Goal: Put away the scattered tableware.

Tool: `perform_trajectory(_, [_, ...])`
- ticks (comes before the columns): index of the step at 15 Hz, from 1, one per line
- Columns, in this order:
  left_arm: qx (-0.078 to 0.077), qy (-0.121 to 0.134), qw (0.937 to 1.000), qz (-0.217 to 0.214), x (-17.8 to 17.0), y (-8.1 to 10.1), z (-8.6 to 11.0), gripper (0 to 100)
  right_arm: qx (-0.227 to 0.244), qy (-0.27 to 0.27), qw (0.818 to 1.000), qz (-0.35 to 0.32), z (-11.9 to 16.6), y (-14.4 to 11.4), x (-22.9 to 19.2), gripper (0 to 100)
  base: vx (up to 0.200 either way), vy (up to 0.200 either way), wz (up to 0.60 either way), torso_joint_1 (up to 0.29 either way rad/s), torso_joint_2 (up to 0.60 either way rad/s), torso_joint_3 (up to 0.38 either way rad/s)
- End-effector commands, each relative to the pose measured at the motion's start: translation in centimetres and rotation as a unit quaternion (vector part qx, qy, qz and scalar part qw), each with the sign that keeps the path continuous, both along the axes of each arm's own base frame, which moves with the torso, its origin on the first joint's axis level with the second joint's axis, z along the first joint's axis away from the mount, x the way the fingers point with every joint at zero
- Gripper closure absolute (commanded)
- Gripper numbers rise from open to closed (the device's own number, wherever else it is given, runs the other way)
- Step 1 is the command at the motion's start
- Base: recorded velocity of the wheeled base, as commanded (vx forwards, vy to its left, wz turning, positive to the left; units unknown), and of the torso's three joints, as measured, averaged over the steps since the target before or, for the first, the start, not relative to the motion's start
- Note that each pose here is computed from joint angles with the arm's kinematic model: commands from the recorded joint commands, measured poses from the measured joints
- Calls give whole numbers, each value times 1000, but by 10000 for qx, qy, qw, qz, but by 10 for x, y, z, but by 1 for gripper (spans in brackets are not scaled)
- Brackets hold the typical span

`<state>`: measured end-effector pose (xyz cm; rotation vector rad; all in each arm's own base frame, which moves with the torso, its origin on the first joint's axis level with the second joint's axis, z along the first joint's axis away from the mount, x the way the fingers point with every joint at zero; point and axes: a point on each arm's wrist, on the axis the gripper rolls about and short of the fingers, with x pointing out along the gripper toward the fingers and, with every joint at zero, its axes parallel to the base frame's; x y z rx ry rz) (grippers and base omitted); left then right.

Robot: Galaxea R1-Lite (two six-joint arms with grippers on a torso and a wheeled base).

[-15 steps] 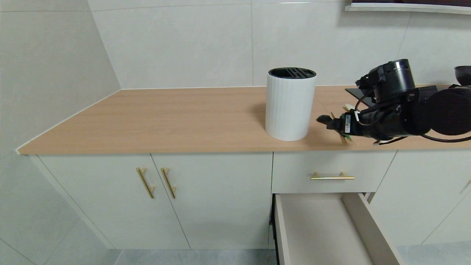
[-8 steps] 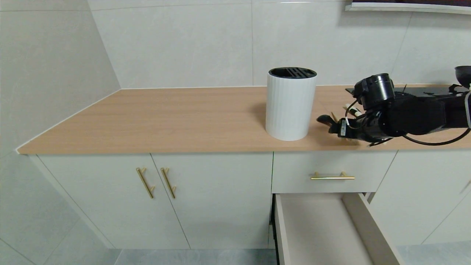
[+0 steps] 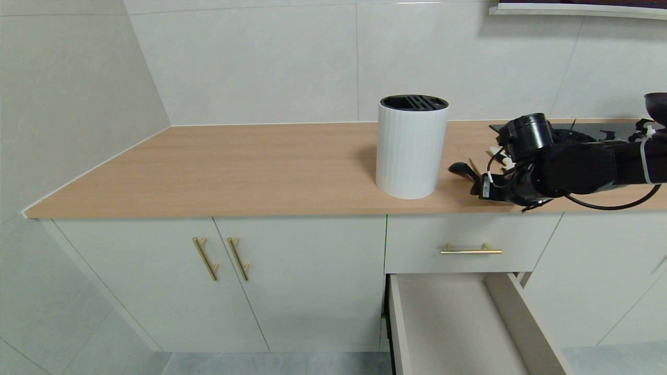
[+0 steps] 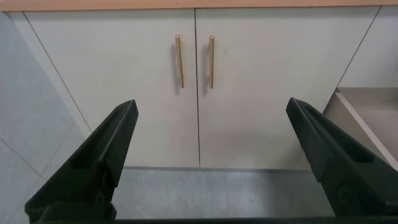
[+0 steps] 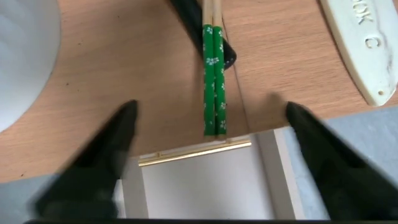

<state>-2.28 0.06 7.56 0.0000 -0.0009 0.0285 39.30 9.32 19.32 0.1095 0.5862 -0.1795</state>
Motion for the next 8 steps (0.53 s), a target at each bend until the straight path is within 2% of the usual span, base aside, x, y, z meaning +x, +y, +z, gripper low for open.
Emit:
perform_trajectory(1, [0, -3, 10000, 3, 0, 0, 0, 0, 1, 9, 10000, 4, -1, 0, 1, 100, 0, 0, 0, 0, 0, 0])
perform_trajectory(8, [0, -3, 10000, 3, 0, 0, 0, 0, 27, -51, 10000, -40, 4, -4, -1, 100, 0, 0, 0, 0, 0, 0])
